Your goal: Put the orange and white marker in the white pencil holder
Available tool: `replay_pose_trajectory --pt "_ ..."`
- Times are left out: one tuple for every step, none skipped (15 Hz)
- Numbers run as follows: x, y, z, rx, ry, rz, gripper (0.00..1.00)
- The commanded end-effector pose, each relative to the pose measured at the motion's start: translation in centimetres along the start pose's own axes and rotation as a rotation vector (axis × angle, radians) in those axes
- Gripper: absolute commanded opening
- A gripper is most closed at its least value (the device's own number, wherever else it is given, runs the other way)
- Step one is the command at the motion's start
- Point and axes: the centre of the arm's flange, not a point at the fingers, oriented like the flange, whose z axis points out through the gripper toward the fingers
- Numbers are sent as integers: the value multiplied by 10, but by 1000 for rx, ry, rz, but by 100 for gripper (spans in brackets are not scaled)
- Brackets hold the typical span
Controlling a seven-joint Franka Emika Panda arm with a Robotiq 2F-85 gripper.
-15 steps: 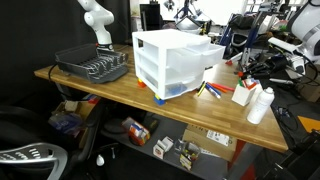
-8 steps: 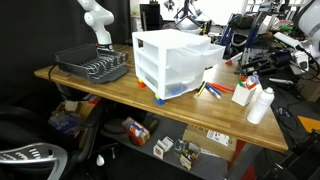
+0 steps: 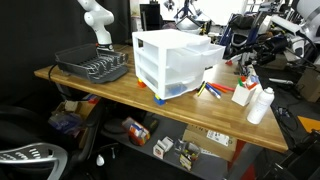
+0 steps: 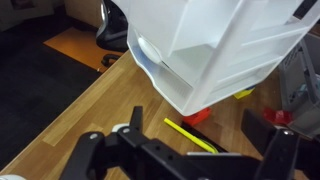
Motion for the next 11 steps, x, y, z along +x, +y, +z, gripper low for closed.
replay_pose_trajectory --pt "-28 10 10 -98 106 -48 100" --pt "-34 13 14 -140 134 -67 100" --pt "-41 17 19 -192 159 -98 100" --pt "-25 7 21 -146 99 -73 100" --pt "-31 9 25 -174 118 -88 100" --pt "-35 10 26 -183 130 -96 100" --pt "-35 10 26 -185 134 -100 100" --pt "-34 10 25 -184 137 -99 100" --pt "-33 11 24 -183 138 -97 100" --pt "-33 11 24 -183 138 -97 100" --pt "-33 11 24 -183 138 -96 100"
